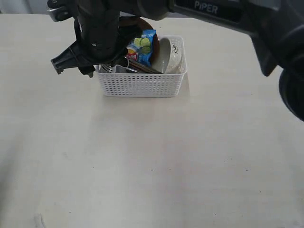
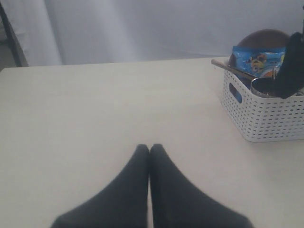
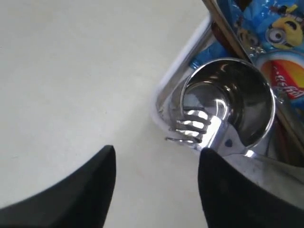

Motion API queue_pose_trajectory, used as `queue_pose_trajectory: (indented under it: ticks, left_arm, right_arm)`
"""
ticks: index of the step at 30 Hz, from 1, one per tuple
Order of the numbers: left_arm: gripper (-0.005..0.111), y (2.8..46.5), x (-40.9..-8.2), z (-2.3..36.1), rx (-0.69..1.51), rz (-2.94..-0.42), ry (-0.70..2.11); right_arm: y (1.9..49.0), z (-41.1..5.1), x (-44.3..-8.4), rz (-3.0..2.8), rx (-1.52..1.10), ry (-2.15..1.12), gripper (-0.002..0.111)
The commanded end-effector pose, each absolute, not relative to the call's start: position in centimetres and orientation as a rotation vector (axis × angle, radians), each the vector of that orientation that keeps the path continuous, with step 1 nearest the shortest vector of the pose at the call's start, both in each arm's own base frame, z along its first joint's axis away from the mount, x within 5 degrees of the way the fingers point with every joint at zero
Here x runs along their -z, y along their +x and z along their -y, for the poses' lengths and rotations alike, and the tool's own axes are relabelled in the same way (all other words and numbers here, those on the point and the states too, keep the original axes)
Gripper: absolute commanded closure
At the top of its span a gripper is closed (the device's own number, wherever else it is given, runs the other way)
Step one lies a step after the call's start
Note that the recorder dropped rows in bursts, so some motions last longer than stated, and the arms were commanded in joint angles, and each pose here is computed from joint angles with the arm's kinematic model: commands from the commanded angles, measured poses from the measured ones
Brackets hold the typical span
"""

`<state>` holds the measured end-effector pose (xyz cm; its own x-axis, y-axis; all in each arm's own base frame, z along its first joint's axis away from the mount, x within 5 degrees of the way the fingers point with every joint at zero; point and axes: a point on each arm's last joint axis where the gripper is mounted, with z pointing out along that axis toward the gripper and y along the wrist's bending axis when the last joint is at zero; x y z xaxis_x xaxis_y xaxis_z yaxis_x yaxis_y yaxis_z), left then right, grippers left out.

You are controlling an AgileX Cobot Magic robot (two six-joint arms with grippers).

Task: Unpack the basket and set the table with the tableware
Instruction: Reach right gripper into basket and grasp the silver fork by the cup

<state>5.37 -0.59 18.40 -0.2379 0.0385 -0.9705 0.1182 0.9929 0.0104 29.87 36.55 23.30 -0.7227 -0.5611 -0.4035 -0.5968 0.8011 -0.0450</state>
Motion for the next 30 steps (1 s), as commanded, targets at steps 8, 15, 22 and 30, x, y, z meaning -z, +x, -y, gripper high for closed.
queue_pose_trajectory:
  ticks: [8,15,22,30]
  left_arm:
    - [0.107,5.4,-18.4,0.7,0.091,-1.804,0.113]
    - [0.107,5.4,-18.4,0.7,0.091,-1.804,0.113]
    - [0.107,5.4,-18.4,0.7,0.091,-1.804,0.113]
    - [0.107,5.4,-18.4,0.7,0.099,-1.805,0.108]
  right_arm:
    - [31.0,-36.6,-23.0,-2.525,-0.055,-0.777,0.071]
    - [31.3,-36.9,-23.1,-2.505,-0.117,-0.720,0.071]
    - [31.4,-37.0,-21.8,-2.536,-0.088,-0.714,0.071]
    - [31.5,-37.1,-21.4,-2.540,-0.078,-0.719,0.071]
